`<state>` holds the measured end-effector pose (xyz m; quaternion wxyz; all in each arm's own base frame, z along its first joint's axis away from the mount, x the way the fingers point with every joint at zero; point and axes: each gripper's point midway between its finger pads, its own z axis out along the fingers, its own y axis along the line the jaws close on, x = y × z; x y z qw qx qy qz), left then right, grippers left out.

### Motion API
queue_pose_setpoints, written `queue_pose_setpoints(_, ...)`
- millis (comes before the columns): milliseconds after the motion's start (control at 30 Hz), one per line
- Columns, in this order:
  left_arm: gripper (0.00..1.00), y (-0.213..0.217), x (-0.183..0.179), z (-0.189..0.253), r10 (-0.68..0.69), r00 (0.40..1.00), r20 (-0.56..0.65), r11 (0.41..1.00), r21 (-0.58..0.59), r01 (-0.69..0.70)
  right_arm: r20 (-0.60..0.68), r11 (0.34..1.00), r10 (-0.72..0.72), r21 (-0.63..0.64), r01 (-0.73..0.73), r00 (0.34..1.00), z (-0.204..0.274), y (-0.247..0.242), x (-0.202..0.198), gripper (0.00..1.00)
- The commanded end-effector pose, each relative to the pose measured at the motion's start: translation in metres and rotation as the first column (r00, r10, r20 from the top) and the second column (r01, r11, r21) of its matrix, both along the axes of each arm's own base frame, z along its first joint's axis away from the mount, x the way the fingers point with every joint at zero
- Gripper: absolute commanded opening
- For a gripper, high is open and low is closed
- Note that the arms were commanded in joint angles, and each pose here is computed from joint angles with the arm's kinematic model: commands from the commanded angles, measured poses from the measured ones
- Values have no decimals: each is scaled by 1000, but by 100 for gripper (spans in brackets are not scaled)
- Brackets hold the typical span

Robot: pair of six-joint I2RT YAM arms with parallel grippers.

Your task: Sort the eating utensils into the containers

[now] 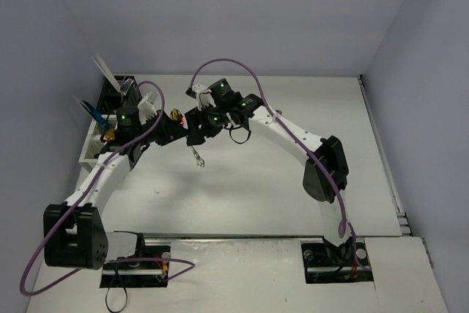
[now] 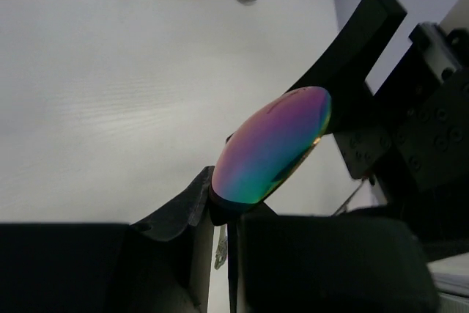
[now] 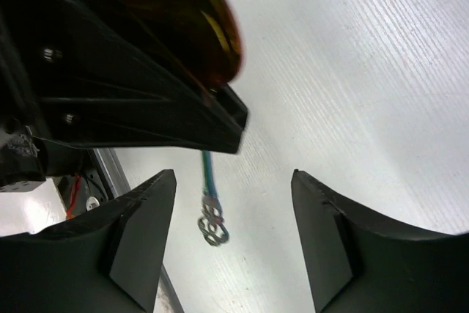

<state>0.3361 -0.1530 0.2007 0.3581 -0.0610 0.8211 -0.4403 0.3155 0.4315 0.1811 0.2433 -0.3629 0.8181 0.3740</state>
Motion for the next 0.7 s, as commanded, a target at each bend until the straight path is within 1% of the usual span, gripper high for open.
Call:
queue_pose_setpoints(0,0,46,-9,26,-17,983,185,972,233,-27,71,996,-20,88,13,997,44,-16,10,64)
queue_pose_setpoints(67,0,63,-14,30,-44,971,234,942,335,-39,69,996,-43,86,37,997,44,-29,16,64)
queue_pose_setpoints(167,0,87,-24,40,-50,965,259,886,457,-76,78,994,-84,73,78,993,41,-49,30,63)
queue_pose_setpoints(233,0,99,-28,48,-60,954,293,856,507,-102,83,993,-106,59,101,991,36,-61,36,63)
queue_pose_setpoints(333,0,121,-40,64,-52,935,350,822,547,-159,92,988,-152,34,150,984,29,-82,50,62)
queue_pose_setpoints(400,0,133,-49,68,-53,933,355,794,582,-176,113,984,-177,12,177,978,23,-96,59,61)
queue_pose_setpoints(433,0,137,-51,71,-47,933,356,789,586,-184,115,984,-179,0,180,977,19,-99,59,60)
queue_pose_setpoints(567,0,144,-56,91,-20,941,338,831,529,-172,137,984,-169,-23,174,976,13,-103,61,58)
queue_pose_setpoints(667,0,156,-52,103,-2,936,353,819,537,-201,164,985,-166,-20,172,972,18,-102,65,57)
